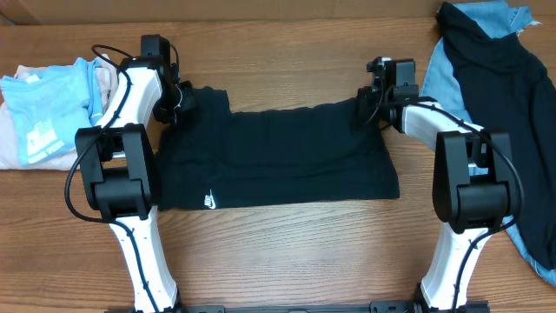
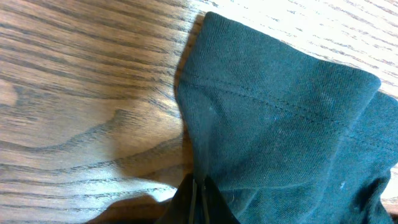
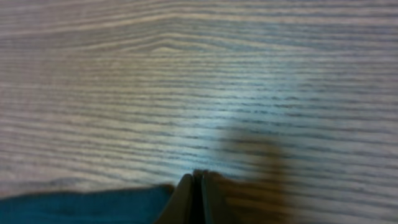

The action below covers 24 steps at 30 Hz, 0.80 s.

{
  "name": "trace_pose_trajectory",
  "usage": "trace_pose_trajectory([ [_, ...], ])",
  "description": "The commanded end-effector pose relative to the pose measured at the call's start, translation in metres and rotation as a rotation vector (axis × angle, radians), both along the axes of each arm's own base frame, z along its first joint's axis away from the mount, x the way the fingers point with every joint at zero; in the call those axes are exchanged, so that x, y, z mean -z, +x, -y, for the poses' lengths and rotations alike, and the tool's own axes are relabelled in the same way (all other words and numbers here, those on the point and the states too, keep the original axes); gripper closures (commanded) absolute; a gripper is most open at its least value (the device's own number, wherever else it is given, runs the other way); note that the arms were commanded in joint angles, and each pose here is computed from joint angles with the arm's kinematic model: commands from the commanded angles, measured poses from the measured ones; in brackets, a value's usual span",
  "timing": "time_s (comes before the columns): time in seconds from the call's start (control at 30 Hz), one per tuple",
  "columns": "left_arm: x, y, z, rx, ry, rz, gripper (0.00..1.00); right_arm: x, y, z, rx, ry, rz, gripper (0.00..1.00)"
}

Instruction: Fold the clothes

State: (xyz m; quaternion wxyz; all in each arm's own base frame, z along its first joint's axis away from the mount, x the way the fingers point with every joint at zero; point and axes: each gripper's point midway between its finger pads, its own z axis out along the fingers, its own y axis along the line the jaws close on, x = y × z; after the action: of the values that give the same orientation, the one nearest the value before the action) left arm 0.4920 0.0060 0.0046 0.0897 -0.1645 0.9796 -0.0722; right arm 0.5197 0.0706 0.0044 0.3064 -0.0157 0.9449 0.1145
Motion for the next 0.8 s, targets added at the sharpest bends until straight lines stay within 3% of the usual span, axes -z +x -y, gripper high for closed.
trace_pose_trajectory([
  [0.0,-0.02,0.007,-0.007,-0.026,0.006,0.041,0.96,-0.005,0.01,0.01,0.043,0.0,-0.001,0.96],
  [0.37,-0.084,0.006,-0.01,-0.02,0.004,0.144,0.96,-0.041,0.011,0.032,0.109,-0.099,-0.114,0.96],
  [0.77,-0.089,-0.034,-0.007,-0.004,-0.002,0.006,0.96,-0.054,-0.043,0.04,0.11,-0.158,-0.384,0.96],
])
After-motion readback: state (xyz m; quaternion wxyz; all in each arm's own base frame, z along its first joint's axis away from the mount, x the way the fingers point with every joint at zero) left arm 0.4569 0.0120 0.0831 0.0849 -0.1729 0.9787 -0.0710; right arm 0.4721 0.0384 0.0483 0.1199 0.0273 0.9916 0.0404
